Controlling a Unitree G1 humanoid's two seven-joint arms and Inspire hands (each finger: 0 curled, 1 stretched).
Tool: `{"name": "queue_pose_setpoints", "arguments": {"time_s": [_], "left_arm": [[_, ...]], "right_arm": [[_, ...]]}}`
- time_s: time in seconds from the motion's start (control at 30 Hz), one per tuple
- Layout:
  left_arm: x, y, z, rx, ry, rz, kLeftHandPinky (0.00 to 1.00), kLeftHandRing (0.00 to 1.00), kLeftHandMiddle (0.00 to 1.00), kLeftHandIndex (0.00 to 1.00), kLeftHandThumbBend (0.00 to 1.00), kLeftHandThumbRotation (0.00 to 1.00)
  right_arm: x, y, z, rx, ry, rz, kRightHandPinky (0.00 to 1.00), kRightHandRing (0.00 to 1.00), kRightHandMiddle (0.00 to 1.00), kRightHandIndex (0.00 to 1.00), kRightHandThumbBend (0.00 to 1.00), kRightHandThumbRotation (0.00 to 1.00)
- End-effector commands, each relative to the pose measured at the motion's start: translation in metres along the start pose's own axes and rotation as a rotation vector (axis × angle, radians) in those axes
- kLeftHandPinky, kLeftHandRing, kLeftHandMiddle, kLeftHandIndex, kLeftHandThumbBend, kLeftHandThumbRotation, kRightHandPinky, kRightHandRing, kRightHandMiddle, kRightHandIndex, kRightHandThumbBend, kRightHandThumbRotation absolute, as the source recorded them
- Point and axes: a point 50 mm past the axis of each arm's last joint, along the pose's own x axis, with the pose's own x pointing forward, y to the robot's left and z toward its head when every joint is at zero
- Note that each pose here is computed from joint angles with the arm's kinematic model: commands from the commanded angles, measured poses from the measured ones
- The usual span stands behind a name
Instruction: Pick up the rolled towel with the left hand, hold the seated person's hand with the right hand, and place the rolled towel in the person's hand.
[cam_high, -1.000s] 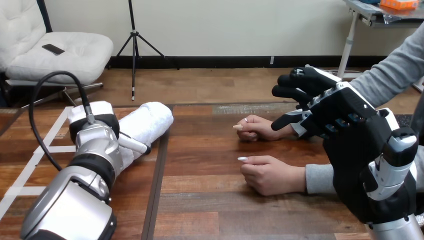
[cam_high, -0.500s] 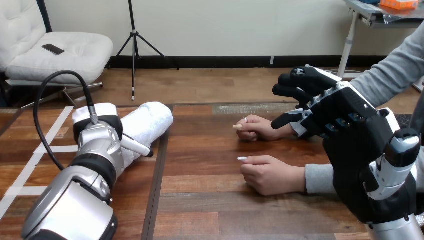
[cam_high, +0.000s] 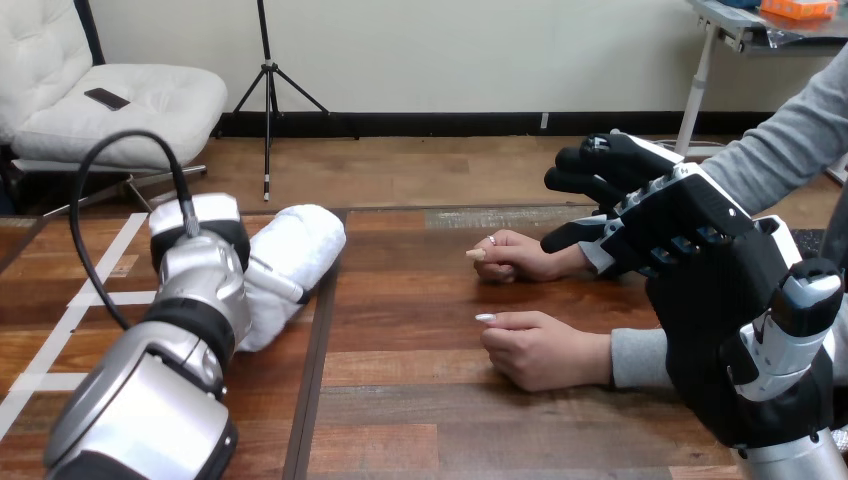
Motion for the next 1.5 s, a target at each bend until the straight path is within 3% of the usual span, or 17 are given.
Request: {"name": "queue_pose_setpoints", "arguments": {"time_s": [0.0,0.37,0.67,1.07,1.47], "left_arm": [[-0.005,0.025,0.019,-0.016,-0.067,0.049,0.49,0.63,0.7,0.72,0.97,0.58],[-0.005,0.021,0.021,-0.06,-0.087,0.043,0.44,0.6,0.68,0.7,0.97,0.57],[-0.005,0.018,0.023,-0.069,-0.088,0.079,0.38,0.53,0.63,0.68,0.94,0.42],[-0.005,0.016,0.022,-0.058,-0.083,0.077,0.37,0.54,0.64,0.68,0.91,0.3],[-0.005,0.015,0.021,0.004,-0.058,0.004,0.42,0.6,0.7,0.71,0.92,0.41]], "right_arm": [[0.013,0.0,0.014,-0.02,-0.082,0.031,0.6,0.8,0.79,0.76,0.93,0.97],[0.013,0.0,0.014,-0.022,-0.086,0.029,0.6,0.79,0.79,0.76,0.92,0.98],[0.013,0.0,0.014,-0.021,-0.087,0.031,0.61,0.8,0.8,0.76,0.92,0.98],[0.013,0.001,0.015,-0.02,-0.09,0.028,0.62,0.79,0.79,0.76,0.93,0.97],[0.012,0.0,0.016,-0.023,-0.087,0.021,0.62,0.79,0.79,0.76,0.94,0.97]]}}
